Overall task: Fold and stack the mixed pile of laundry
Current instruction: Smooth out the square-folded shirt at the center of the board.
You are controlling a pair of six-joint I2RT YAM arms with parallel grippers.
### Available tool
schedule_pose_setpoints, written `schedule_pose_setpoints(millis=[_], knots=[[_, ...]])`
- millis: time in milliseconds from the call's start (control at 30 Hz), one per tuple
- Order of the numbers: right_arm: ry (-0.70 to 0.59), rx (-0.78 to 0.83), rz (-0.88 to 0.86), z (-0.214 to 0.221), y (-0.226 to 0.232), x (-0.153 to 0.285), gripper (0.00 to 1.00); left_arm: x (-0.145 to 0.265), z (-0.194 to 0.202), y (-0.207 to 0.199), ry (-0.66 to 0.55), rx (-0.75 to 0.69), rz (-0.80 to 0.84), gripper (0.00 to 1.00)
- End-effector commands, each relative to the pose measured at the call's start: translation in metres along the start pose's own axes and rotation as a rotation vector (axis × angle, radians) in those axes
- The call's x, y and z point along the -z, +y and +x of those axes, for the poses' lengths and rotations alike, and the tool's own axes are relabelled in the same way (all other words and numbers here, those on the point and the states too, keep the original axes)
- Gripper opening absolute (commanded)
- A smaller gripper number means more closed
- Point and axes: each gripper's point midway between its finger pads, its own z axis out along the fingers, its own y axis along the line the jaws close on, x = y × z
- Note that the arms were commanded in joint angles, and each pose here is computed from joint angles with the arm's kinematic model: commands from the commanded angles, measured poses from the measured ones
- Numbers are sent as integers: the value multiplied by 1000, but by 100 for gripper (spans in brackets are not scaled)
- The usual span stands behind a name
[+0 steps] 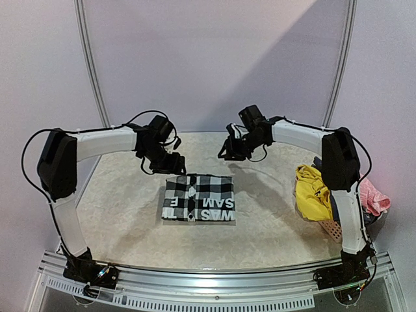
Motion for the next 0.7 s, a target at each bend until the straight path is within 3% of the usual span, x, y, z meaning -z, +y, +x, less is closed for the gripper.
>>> schedule_pose_setpoints(millis=[0,367,667], knots=[[-85,38,-16,-14,34,50,35,30,-5,-7,-41,3,-8,69],[18,-3,-16,64,41,40,32,32,37,-44,-8,-47,46,67],[137,-42,91,105,3,7,29,2,67,-51,79,-59,48,67]])
